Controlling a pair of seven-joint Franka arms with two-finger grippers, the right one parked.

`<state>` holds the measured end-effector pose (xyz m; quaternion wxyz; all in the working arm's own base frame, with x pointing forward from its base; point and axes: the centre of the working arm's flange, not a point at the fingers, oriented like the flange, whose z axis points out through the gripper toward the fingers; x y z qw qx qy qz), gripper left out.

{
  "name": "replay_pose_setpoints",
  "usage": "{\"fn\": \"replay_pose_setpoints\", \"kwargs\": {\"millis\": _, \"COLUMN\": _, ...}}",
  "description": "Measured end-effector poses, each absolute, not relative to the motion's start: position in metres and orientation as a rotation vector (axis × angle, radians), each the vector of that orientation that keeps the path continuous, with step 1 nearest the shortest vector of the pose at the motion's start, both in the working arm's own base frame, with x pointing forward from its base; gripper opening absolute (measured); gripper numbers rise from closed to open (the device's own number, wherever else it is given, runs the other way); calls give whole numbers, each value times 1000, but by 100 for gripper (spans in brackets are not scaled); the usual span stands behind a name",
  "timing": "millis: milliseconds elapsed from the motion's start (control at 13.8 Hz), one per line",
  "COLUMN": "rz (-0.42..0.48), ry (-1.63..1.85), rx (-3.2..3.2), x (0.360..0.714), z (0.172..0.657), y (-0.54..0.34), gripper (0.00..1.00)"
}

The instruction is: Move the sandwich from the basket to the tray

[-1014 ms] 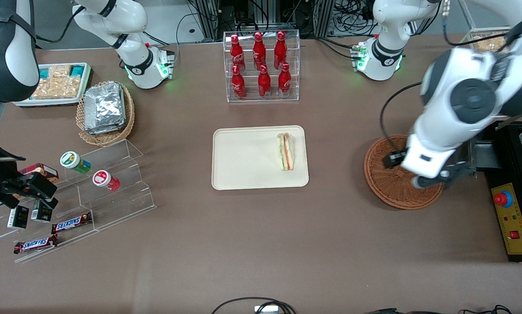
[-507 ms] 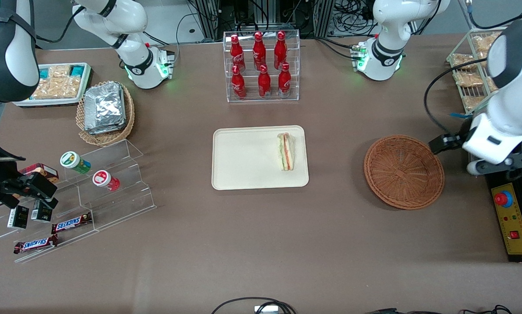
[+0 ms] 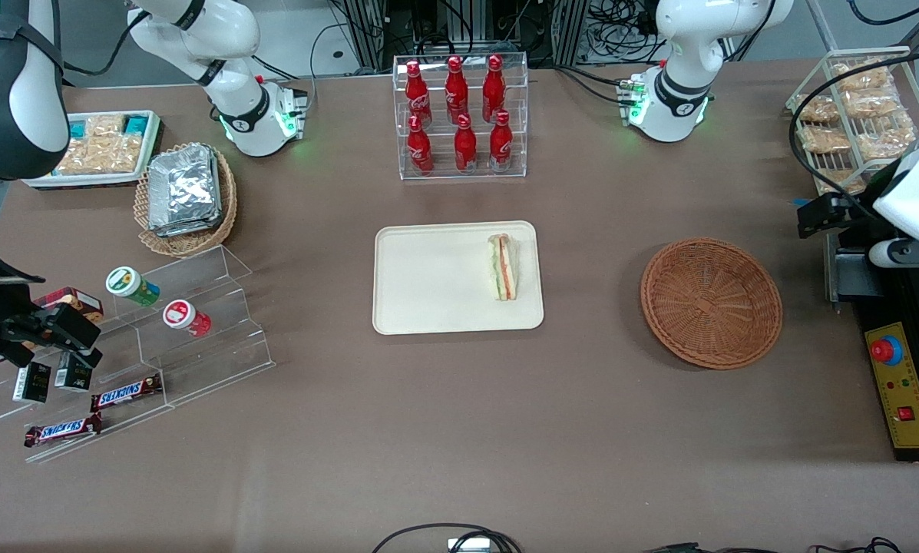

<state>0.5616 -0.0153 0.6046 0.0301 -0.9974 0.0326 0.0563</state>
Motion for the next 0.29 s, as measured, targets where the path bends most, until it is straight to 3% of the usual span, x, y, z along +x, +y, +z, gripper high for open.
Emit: {"fn": "replay_pose_setpoints", "kwargs": {"millis": 290, "rz": 175, "ry": 230, "rx": -3071, "x": 561, "z": 605, "y": -27, "gripper": 100}}
